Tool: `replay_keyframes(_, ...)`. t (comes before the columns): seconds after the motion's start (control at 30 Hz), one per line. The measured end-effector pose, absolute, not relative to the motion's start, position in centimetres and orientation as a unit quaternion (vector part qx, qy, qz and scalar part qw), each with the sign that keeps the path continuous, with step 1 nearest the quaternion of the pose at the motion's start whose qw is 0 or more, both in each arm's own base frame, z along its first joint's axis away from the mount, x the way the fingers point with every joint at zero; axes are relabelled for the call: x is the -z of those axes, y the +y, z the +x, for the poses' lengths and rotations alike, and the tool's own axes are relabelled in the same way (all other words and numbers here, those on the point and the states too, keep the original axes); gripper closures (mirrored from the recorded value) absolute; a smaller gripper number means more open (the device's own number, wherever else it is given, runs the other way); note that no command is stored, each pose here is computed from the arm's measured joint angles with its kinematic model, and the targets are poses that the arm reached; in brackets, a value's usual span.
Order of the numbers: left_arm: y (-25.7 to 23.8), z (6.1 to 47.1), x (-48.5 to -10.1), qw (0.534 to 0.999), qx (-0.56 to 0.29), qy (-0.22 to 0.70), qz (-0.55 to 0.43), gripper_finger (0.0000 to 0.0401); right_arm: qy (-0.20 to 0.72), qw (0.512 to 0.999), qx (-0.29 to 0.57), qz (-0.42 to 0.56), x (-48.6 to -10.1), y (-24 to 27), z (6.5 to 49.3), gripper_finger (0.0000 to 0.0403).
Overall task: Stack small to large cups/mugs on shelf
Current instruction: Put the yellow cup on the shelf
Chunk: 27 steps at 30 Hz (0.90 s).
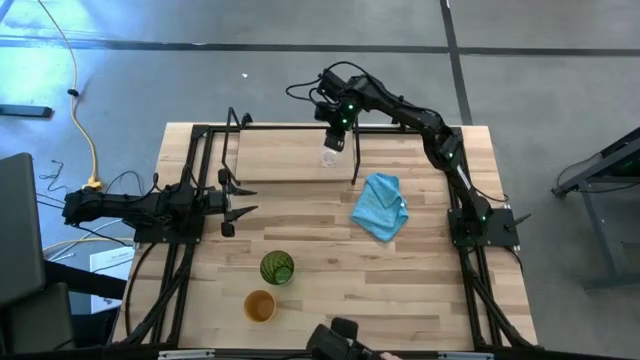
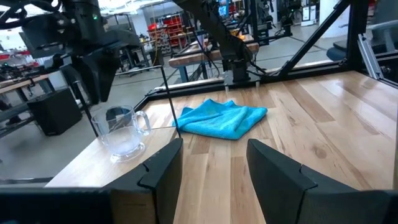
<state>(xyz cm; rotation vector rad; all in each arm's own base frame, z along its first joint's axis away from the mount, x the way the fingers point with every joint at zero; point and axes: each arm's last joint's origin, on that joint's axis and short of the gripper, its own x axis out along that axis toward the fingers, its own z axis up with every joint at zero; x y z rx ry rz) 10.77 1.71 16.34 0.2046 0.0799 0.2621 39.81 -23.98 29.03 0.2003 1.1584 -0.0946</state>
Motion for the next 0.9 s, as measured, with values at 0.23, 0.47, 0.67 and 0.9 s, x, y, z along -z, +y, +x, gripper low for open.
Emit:
replay_keyframes(0.23, 1.7, 10.8, -16.4, 0.985, -0.131, 0.039, 0.101, 0.0233, 0.534, 0.842, 0.028, 0.073, -31.0, -21.5, 40.1, 0.0311)
replay_keyframes(0.47, 1.7, 10.8, -16.4, 0.986, -0.129, 0.039, 0.1, 0.0233, 0.514, 0.856, 0.01, 0.055, -33.5, -18.1, 40.4, 0.0311)
replay_keyframes(0.67, 1.4, 10.8, -16.4, 0.995, -0.076, 0.03, 0.061, 0.0233, 0.493, 0.868, -0.026, 0.047, -35.6, -14.3, 40.6, 0.0311)
replay_keyframes(0.9, 0.9, 10.7, -17.8, 0.999, 0.005, 0.032, 0.006, 0.0233, 0.46, 0.881, -0.108, 0.033, -37.8, -8.6, 40.8, 0.0311)
